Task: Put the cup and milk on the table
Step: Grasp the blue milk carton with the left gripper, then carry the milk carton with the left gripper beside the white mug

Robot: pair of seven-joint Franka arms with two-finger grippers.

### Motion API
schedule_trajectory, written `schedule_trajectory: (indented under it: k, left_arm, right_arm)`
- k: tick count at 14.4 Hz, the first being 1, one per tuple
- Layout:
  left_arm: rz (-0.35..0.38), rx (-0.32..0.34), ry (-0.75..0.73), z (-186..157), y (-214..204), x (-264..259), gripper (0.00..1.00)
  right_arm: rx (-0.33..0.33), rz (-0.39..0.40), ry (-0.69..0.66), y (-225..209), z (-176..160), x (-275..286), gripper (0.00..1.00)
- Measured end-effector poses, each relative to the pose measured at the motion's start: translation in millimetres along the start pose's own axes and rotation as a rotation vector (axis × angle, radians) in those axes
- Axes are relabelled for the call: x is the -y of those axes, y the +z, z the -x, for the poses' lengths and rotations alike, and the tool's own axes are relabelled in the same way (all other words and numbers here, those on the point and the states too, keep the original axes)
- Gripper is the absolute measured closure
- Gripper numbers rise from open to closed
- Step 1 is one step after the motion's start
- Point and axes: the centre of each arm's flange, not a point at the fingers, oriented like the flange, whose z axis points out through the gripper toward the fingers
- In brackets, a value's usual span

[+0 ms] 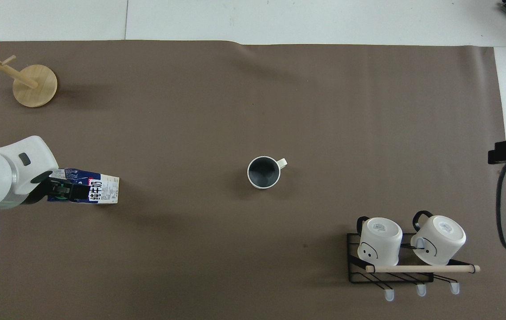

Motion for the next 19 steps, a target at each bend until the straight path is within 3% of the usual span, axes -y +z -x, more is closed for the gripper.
schedule_trajectory:
  k: [7,9,10,12,19]
  left_arm:
    - [-0.001,-0.013,0.013,3,9,5,0.03]
    - [-0.001,-0.013,0.017,4,9,5,0.17]
    - [-0.001,-0.013,0.018,4,9,5,0.17]
    - [-0.001,-0.013,0.019,4,9,5,0.27]
    - [-0.002,-0.018,0.004,4,1,14,0.35]
  right_arm:
    - [0.000,0.000,0.000,0,0,0,0.00]
    - [0.000,0.000,0.000,0,0,0,0.00]
    - [0.000,0.000,0.000,0,0,0,0.00]
    - [0.000,0.000,0.000,0,0,0,0.00]
    - [0.000,0.000,0.000,0,0,0,0.00]
